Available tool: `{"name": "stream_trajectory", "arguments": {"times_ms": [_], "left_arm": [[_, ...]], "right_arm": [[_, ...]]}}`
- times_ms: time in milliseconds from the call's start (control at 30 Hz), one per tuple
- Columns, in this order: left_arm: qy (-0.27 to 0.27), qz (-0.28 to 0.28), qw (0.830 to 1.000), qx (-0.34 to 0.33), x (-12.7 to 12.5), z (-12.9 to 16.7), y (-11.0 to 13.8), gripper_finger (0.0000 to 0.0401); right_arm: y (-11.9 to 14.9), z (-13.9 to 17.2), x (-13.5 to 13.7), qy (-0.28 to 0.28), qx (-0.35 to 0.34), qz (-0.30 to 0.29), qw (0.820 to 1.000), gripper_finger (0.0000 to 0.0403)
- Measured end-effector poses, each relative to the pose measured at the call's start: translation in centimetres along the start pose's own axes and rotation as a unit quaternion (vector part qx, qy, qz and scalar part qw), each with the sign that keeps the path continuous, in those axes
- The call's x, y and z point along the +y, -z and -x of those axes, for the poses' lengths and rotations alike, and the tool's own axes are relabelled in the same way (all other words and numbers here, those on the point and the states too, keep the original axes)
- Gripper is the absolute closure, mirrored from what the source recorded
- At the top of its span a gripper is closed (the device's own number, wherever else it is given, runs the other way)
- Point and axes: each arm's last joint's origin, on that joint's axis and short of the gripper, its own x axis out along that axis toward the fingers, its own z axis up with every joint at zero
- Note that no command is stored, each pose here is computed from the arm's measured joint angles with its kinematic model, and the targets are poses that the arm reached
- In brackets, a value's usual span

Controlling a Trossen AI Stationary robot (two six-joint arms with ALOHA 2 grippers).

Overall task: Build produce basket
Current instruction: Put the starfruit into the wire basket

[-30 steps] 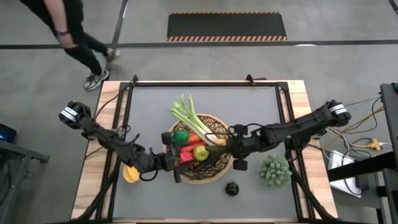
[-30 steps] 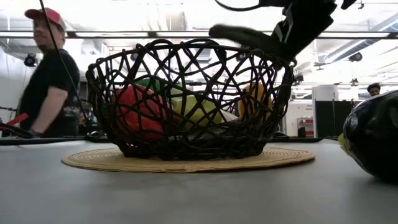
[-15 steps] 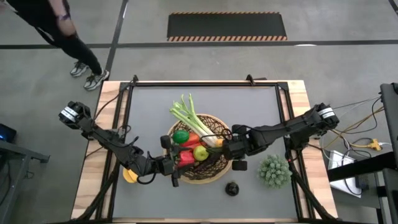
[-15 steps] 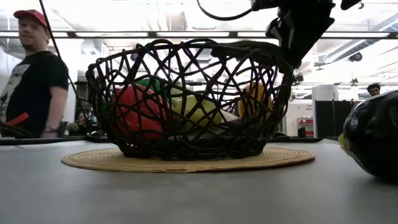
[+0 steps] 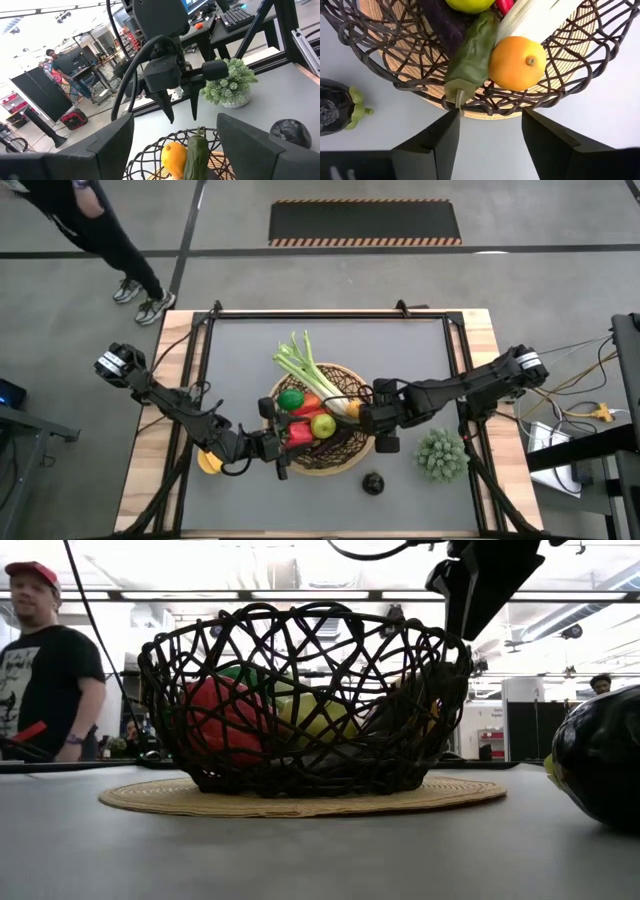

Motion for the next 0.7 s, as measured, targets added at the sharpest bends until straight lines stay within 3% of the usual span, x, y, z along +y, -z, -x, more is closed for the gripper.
{"name": "stream_trajectory", "arguments": {"times_ms": [700], "left_arm": [[0.001, 0.012, 1.0, 0.002, 0.0, 0.0, 0.1, 0.0135]], "right_arm": [[0.5, 2.1, -0.8, 0.018, -0.038, -0.004, 0.999, 0.0202]]}}
